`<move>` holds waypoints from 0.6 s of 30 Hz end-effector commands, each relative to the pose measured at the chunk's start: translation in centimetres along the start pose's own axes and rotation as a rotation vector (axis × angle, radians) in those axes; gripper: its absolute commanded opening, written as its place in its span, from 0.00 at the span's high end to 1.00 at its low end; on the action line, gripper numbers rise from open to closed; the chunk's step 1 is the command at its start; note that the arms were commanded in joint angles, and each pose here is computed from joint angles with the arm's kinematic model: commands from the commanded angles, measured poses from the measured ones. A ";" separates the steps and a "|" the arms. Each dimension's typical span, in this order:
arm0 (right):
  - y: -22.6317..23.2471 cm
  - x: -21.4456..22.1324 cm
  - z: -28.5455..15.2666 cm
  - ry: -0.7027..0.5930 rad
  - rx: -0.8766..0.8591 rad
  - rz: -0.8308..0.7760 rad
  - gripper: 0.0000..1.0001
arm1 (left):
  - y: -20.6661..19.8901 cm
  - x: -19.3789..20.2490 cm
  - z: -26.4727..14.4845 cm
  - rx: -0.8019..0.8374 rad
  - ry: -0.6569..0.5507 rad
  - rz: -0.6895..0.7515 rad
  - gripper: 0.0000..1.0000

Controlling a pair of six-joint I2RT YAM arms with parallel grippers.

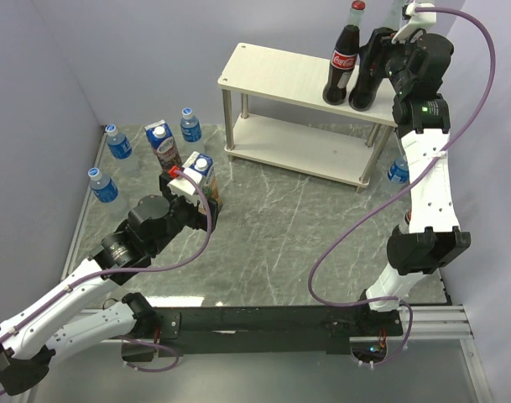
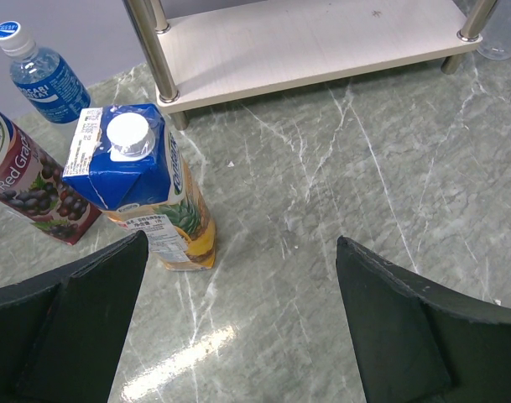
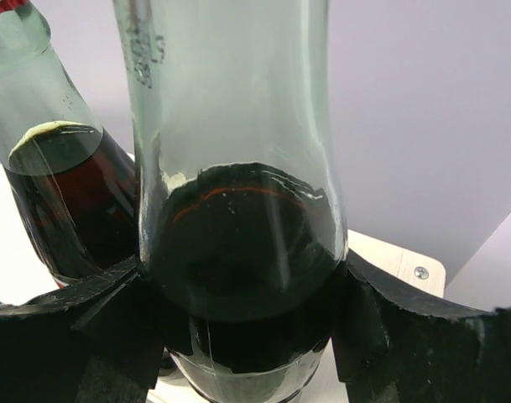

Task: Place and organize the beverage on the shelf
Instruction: Place the drink on the shelf.

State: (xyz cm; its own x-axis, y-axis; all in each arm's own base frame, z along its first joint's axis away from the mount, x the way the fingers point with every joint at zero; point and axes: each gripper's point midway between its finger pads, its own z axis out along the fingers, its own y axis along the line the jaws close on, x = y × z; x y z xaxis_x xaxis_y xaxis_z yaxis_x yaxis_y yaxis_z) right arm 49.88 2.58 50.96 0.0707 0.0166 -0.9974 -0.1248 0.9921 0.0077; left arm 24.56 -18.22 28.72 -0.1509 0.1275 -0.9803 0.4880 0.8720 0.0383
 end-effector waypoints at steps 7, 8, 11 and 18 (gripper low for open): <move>0.5 -11.7 -3.0 -0.378 -0.014 -0.057 0.50 | 0.2 -0.8 -0.2 -0.008 -0.025 0.001 0.01; 0.5 -11.7 -3.0 -0.379 -0.014 -0.057 0.48 | 0.2 -0.8 -0.2 -0.008 -0.027 0.001 0.01; 0.5 -11.7 -3.0 -0.378 -0.012 -0.055 0.41 | 0.1 -0.8 -0.2 -0.007 -0.027 0.001 0.01; 0.3 -11.6 -3.0 -0.375 -0.002 -0.049 0.31 | 0.1 -0.9 -0.2 -0.006 -0.028 -0.001 0.01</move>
State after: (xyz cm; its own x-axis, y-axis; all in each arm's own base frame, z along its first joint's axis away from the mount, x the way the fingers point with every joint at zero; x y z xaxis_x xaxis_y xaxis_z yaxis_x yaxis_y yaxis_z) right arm 49.90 2.58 50.96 0.0723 0.0136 -0.9973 -0.1257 0.9921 0.0044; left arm 24.56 -18.22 28.72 -0.1509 0.1275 -0.9803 0.4880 0.8720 0.0383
